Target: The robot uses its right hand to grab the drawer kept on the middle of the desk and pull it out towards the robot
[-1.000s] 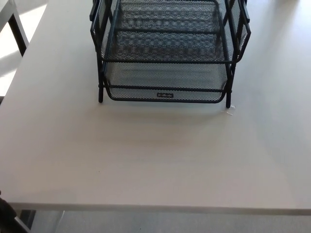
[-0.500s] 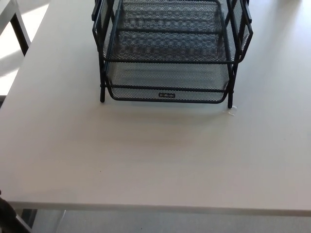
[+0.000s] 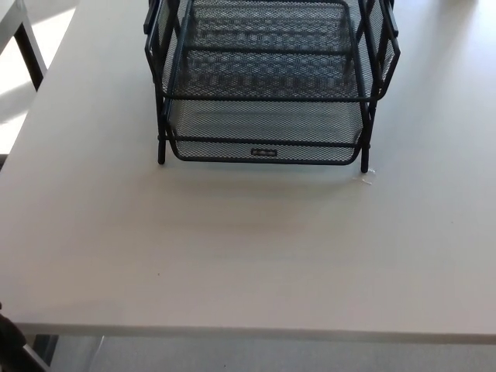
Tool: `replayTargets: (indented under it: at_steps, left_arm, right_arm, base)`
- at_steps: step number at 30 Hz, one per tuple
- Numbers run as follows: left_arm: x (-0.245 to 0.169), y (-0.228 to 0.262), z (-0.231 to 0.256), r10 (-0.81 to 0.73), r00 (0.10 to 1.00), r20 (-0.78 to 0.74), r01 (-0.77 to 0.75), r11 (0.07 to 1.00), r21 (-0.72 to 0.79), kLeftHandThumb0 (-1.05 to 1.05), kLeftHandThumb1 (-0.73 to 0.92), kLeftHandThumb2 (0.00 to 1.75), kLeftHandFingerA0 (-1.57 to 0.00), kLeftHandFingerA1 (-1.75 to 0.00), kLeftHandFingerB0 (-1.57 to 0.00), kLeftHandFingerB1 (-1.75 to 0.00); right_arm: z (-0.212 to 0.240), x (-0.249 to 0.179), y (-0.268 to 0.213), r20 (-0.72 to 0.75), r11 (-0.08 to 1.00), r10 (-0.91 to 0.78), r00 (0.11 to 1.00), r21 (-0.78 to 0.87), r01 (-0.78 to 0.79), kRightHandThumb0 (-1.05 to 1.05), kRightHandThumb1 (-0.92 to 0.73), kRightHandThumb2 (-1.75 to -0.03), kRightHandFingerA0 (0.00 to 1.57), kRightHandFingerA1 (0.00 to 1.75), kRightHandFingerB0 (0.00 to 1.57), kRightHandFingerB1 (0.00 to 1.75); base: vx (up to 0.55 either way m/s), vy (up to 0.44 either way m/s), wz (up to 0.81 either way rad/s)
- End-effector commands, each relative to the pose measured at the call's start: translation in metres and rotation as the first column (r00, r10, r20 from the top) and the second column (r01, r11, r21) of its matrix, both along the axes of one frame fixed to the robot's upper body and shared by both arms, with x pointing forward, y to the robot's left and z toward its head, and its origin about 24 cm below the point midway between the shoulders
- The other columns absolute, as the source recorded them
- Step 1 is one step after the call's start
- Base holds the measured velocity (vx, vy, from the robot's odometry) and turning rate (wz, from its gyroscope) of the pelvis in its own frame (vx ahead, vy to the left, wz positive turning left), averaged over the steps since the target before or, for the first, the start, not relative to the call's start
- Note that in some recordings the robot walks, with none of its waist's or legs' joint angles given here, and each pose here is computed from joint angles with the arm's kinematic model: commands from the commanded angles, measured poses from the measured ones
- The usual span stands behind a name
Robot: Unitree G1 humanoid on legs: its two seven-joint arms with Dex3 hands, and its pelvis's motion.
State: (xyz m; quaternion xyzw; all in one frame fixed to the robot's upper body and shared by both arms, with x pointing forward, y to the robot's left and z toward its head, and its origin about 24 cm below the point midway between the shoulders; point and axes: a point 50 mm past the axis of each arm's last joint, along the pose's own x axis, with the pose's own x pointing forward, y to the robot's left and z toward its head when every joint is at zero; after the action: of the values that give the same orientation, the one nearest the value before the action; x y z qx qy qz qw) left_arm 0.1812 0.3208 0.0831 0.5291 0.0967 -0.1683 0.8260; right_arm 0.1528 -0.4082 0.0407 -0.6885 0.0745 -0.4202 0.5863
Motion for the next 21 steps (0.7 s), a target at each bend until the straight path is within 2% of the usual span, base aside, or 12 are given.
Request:
replayTargets:
  at_steps: [1, 5, 6, 8, 9, 10, 13, 14, 16, 21]
  left_arm:
    - [0.001, 0.002, 0.001, 0.005, 1.000, 0.014, -0.005, 1.000, 0.004, -0.33, 0.57, 0.57, -0.78, -0.85, -0.78, -0.56]
    - [-0.002, 0.002, -0.002, 0.007, 1.000, 0.002, -0.007, 1.000, 0.017, -0.32, 0.58, 0.57, -0.77, -0.81, -0.78, -0.54]
    - [-0.003, 0.002, -0.002, 0.010, 1.000, 0.000, -0.010, 1.000, 0.015, -0.33, 0.58, 0.58, -0.76, -0.80, -0.78, -0.53]
    - [-0.002, 0.002, -0.002, 0.007, 1.000, 0.003, -0.007, 1.000, 0.007, -0.33, 0.58, 0.57, -0.77, -0.80, -0.78, -0.54]
    - [-0.002, 0.002, -0.002, 0.007, 1.000, 0.002, -0.007, 1.000, 0.006, -0.34, 0.58, 0.58, -0.76, -0.81, -0.78, -0.54]
    - [-0.002, 0.002, -0.002, 0.006, 1.000, 0.007, -0.006, 1.000, 0.003, -0.34, 0.58, 0.57, -0.77, -0.82, -0.79, -0.55]
    - [-0.002, 0.003, -0.002, 0.008, 1.000, 0.004, -0.008, 1.000, 0.003, -0.35, 0.58, 0.58, -0.76, -0.81, -0.79, -0.55]
    - [-0.002, 0.003, -0.002, 0.012, 1.000, 0.000, -0.012, 1.000, -0.001, -0.35, 0.58, 0.58, -0.77, -0.81, -0.79, -0.55]
    - [-0.002, 0.003, -0.002, 0.012, 1.000, 0.003, -0.012, 1.000, -0.003, -0.33, 0.57, 0.57, -0.76, -0.81, -0.79, -0.56]
    - [-0.002, 0.002, -0.002, 0.011, 1.000, 0.004, -0.011, 1.000, 0.002, -0.34, 0.58, 0.57, -0.77, -0.83, -0.79, -0.55]
  right_arm:
    - [-0.016, -0.006, -0.001, -0.026, 0.991, -0.054, 0.998, 0.122, 0.057, -0.56, -0.48, -0.75, 0.28, 0.52, 0.40, 0.45]
    - [-0.031, -0.007, 0.000, -0.094, 0.981, -0.076, 0.993, 0.172, 0.091, -0.57, -0.50, -0.77, 0.28, 0.51, 0.41, 0.45]
    - [-0.034, -0.007, 0.000, -0.093, 0.982, -0.080, 0.992, 0.161, 0.095, -0.52, -0.57, -0.58, 0.35, 0.46, 0.50, 0.36]
    - [-0.037, -0.007, 0.002, -0.107, 0.980, -0.079, 0.991, 0.176, 0.097, -0.53, -0.58, -0.58, 0.33, 0.46, 0.49, 0.36]
    - [-0.040, -0.007, 0.001, -0.125, 0.976, -0.075, 0.989, 0.194, 0.099, -0.58, -0.50, -0.78, 0.27, 0.52, 0.41, 0.45]
    - [-0.044, -0.007, 0.003, -0.142, 0.973, -0.081, 0.987, 0.203, 0.109, -0.59, -0.51, -0.79, 0.27, 0.53, 0.41, 0.45]
    - [-0.049, -0.006, 0.005, -0.149, 0.970, -0.075, 0.986, 0.220, 0.107, -0.59, -0.50, -0.78, 0.30, 0.55, 0.44, 0.45]
    - [-0.052, -0.006, 0.007, -0.161, 0.970, -0.077, 0.984, 0.216, 0.111, -0.58, -0.57, -0.59, 0.33, 0.51, 0.51, 0.37]
    - [-0.055, -0.005, 0.008, -0.200, 0.968, -0.073, 0.977, 0.223, 0.118, -0.55, -0.63, -0.59, 0.30, 0.51, 0.48, 0.35]
    - [-0.062, -0.003, 0.012, -0.223, 0.948, -0.044, 0.974, 0.299, 0.112, -0.54, -0.64, -0.60, 0.32, 0.49, 0.45, 0.34]
  base:
    - [0.00, 0.000, 0.00]
    - [0.00, 0.000, 0.00]
    - [0.00, 0.000, 0.00]
    - [0.00, 0.000, 0.00]
    - [0.00, 0.000, 0.00]
    - [0.00, 0.000, 0.00]
    - [0.00, 0.000, 0.00]
    - [0.00, 0.000, 0.00]
    - [0.00, 0.000, 0.00]
    - [0.00, 0.000, 0.00]
